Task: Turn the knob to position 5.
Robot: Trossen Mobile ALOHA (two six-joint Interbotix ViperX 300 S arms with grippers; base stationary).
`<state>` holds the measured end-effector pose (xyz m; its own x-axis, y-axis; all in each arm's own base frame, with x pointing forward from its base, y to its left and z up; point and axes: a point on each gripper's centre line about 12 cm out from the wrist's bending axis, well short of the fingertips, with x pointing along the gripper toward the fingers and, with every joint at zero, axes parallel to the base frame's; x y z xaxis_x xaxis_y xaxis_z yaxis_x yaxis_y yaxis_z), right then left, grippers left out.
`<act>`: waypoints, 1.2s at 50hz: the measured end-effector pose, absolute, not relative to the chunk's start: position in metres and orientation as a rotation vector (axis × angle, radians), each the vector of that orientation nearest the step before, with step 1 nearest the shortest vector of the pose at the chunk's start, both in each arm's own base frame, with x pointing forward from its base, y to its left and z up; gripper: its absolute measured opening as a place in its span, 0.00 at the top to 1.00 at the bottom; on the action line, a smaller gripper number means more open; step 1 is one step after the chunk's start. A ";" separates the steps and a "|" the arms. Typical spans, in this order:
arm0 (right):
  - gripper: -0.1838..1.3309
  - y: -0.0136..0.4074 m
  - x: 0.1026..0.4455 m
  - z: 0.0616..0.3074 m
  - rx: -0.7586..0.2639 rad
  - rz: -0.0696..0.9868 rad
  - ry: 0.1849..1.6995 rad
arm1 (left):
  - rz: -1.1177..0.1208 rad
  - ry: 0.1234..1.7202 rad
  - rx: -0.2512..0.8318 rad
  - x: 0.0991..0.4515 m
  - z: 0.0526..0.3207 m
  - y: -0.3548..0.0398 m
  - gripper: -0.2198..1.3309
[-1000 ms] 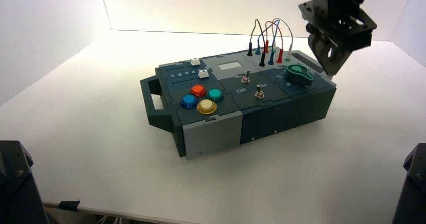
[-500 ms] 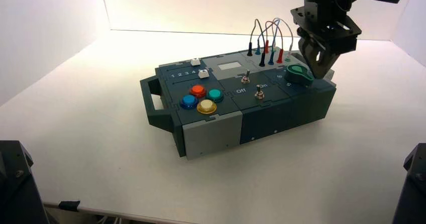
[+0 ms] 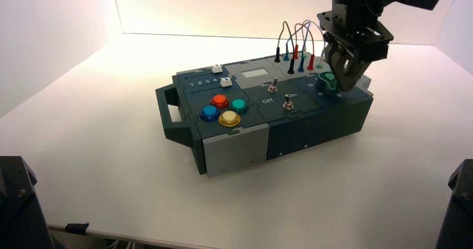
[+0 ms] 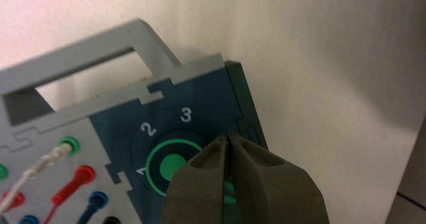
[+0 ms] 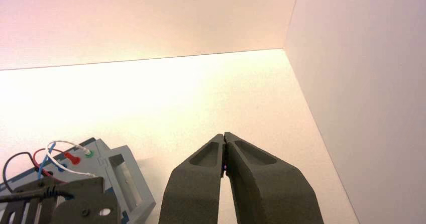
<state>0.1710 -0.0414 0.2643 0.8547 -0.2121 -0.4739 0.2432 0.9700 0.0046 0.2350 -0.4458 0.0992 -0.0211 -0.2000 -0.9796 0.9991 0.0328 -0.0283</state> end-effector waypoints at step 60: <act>0.97 -0.041 0.172 0.264 0.073 -0.239 0.493 | -1.322 1.095 1.033 0.224 0.114 -0.458 0.96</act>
<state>0.1715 -0.0411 0.2638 0.8538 -0.2091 -0.4767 0.2442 0.9697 0.0121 0.2236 -0.4575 0.1139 -0.0422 -0.1993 -0.9790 0.9990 0.0045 -0.0440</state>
